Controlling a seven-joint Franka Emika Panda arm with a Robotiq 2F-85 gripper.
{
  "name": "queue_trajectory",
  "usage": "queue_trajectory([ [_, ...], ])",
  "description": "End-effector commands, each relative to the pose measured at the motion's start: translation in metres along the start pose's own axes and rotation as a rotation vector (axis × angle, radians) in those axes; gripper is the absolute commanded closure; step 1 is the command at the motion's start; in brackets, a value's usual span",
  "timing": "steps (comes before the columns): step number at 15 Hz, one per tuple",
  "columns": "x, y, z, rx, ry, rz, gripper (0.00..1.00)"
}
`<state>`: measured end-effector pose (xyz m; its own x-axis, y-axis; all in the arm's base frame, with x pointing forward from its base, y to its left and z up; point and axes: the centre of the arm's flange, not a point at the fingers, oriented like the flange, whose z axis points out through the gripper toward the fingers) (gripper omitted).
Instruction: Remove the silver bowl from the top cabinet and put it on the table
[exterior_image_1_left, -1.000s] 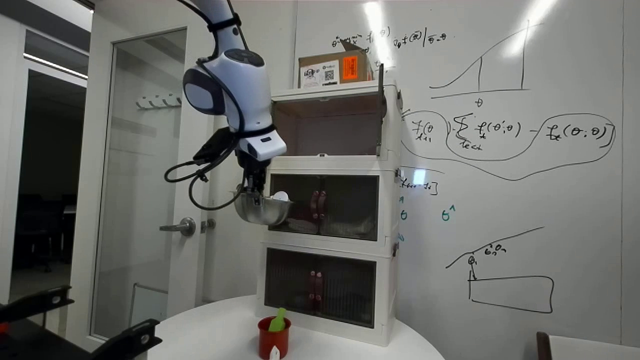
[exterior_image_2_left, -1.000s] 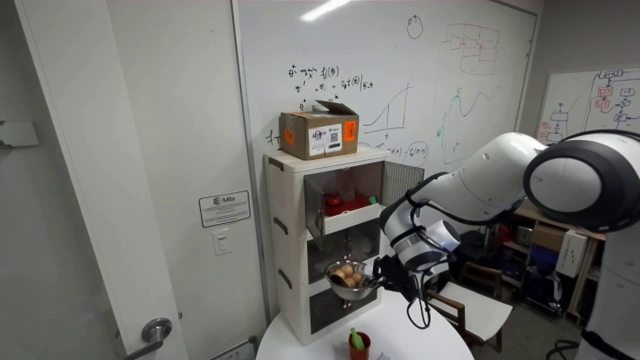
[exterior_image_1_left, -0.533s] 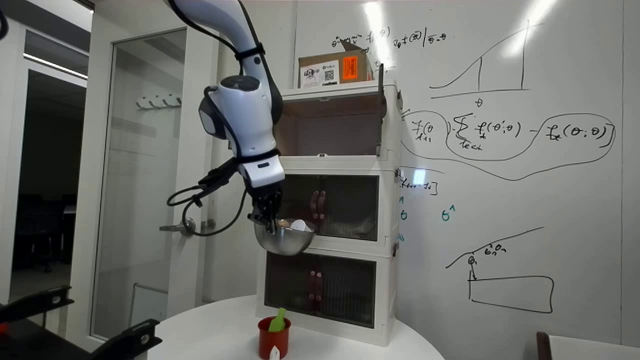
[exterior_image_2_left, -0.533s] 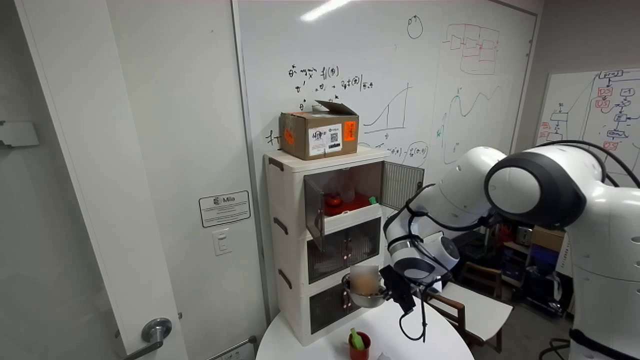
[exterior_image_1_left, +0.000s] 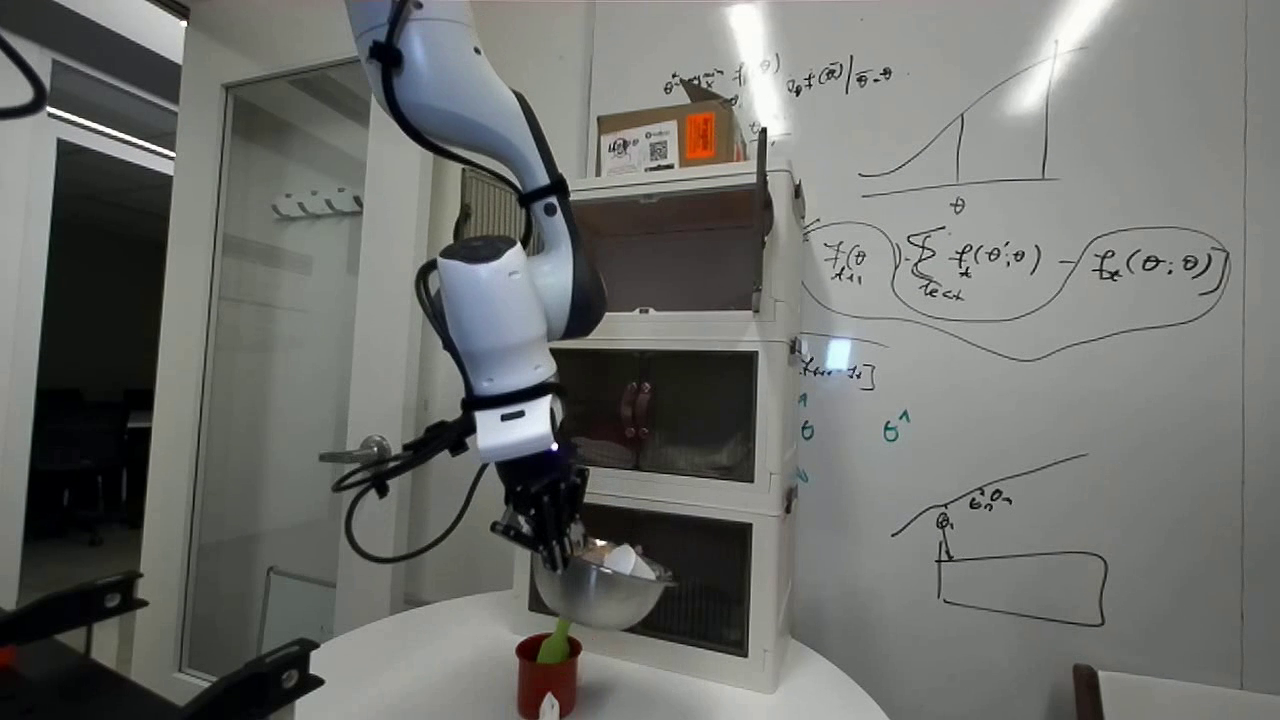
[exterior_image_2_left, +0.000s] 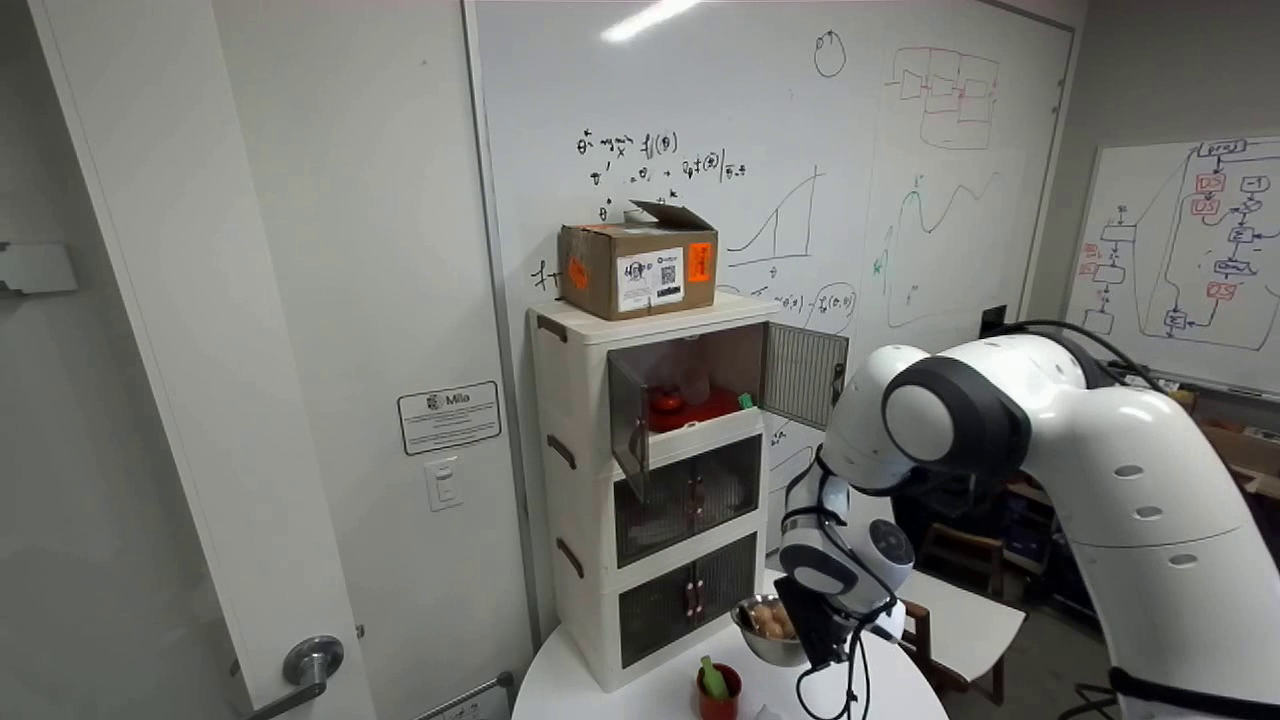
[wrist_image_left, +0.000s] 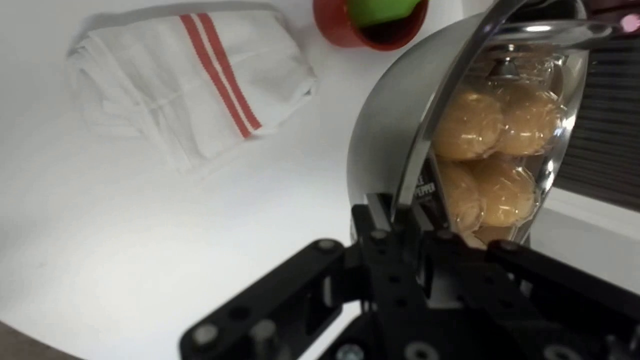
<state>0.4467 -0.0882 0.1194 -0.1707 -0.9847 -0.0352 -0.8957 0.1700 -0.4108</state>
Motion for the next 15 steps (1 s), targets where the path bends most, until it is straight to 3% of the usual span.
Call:
queue_trajectory([
  [1, -0.005, 0.006, 0.048, -0.069, 0.11, 0.043, 0.97],
  [8, 0.01, 0.007, 0.091, -0.165, 0.294, 0.089, 0.97],
  [15, 0.031, -0.025, 0.129, -0.098, 0.329, 0.13, 0.97],
])
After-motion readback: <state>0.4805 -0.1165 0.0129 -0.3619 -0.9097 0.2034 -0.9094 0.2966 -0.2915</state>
